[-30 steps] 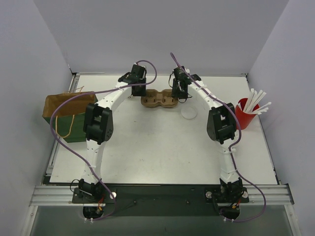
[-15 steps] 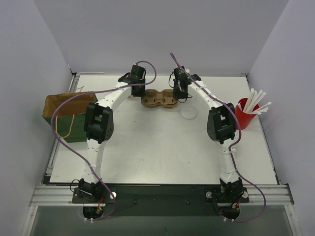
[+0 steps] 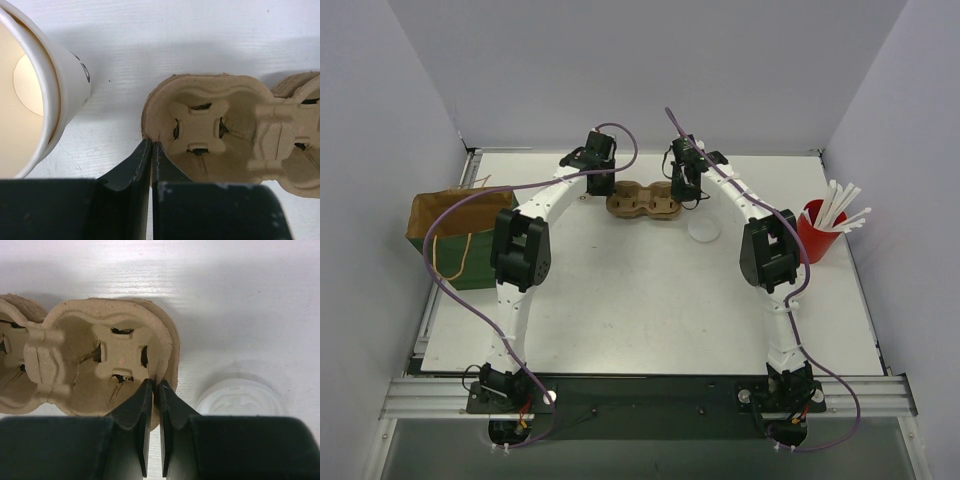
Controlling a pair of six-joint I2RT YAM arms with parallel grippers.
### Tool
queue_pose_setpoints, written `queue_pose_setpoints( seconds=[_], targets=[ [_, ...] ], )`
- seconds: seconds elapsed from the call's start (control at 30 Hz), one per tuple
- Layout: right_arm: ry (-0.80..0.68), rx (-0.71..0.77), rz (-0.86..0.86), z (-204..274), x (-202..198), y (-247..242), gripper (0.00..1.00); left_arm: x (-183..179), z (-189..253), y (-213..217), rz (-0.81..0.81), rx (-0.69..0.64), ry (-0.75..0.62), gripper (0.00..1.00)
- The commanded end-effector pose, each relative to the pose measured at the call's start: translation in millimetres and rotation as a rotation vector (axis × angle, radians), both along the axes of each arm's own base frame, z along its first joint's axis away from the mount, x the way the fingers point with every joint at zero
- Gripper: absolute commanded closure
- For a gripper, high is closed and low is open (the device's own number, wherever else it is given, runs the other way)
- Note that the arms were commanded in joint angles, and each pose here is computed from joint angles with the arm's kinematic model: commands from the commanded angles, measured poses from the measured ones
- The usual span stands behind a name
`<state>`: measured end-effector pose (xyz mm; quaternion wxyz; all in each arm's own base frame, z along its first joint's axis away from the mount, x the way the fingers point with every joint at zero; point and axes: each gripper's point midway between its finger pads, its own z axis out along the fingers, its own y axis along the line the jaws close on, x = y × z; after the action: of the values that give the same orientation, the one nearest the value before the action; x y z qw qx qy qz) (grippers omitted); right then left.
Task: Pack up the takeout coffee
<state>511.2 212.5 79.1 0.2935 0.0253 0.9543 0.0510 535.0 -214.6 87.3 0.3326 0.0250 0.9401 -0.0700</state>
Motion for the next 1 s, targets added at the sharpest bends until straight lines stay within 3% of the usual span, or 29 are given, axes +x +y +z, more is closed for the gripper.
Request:
queue_pose_setpoints(
  seconds=[0.0, 0.17, 0.6, 0.97],
  targets=[
    [-0.037, 0.017, -0.017, 23.4, 5.8, -0.3, 0.96, 10.0, 34.1, -3.1, -0.020, -0.027, -0.066, 0.94],
    [-0.056, 0.021, -0.019, 34.6, 6.0, -0.1, 0.99, 9.4, 47.4, -4.5, -0.027, -0.034, -0.081, 1.00],
    [-0.119, 0.036, -0.009, 78.7, -4.7, 1.7, 1.00, -0.7, 79.0, -8.5, -0.039, -0.068, -0.105, 1.00],
    [-0.102, 0.024, -0.017, 87.2, -38.5, -6.3, 1.00, -39.4, 94.7, -20.2, -0.062, -0.094, -0.085, 1.00]
  ],
)
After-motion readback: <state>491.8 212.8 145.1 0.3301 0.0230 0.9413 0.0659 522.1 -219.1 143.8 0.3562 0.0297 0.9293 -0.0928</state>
